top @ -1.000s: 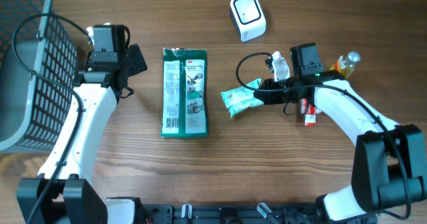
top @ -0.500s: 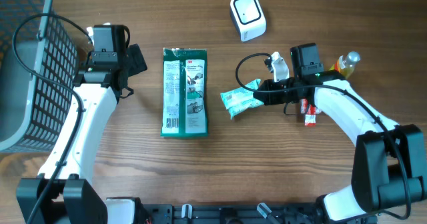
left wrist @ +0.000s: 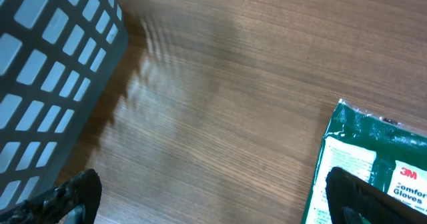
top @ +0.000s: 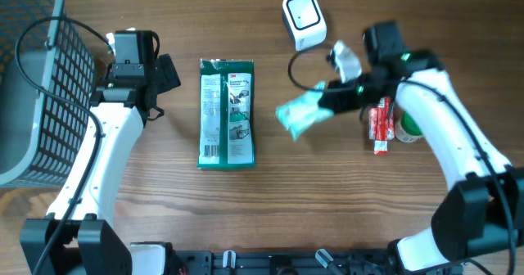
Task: Scan the item barcode
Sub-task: 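Lift the wipes pouch up to the white scanner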
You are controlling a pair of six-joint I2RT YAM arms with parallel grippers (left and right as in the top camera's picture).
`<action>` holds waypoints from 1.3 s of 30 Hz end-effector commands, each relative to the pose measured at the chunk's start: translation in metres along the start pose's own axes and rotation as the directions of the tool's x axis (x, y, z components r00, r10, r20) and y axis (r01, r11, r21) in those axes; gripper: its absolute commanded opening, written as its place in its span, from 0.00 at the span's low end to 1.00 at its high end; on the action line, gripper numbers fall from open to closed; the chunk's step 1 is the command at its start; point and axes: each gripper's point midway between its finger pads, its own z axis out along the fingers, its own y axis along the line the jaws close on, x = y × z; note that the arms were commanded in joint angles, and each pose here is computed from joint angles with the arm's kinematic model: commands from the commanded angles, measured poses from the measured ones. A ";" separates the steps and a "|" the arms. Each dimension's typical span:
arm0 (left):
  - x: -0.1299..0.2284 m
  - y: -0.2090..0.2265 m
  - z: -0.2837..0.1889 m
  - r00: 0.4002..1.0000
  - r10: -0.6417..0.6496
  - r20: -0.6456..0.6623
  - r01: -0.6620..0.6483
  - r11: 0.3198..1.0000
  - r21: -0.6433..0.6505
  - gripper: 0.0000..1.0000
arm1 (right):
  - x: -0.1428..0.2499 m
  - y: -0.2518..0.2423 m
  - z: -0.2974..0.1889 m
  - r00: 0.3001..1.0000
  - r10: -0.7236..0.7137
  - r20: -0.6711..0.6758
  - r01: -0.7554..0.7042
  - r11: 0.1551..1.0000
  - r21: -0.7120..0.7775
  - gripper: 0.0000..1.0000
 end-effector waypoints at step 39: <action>-0.006 0.002 -0.002 1.000 0.001 0.016 0.000 1.000 -0.008 1.00 | -0.235 -0.079 -0.021 0.748 -0.632 -0.204 0.391 0.172 0.904 0.04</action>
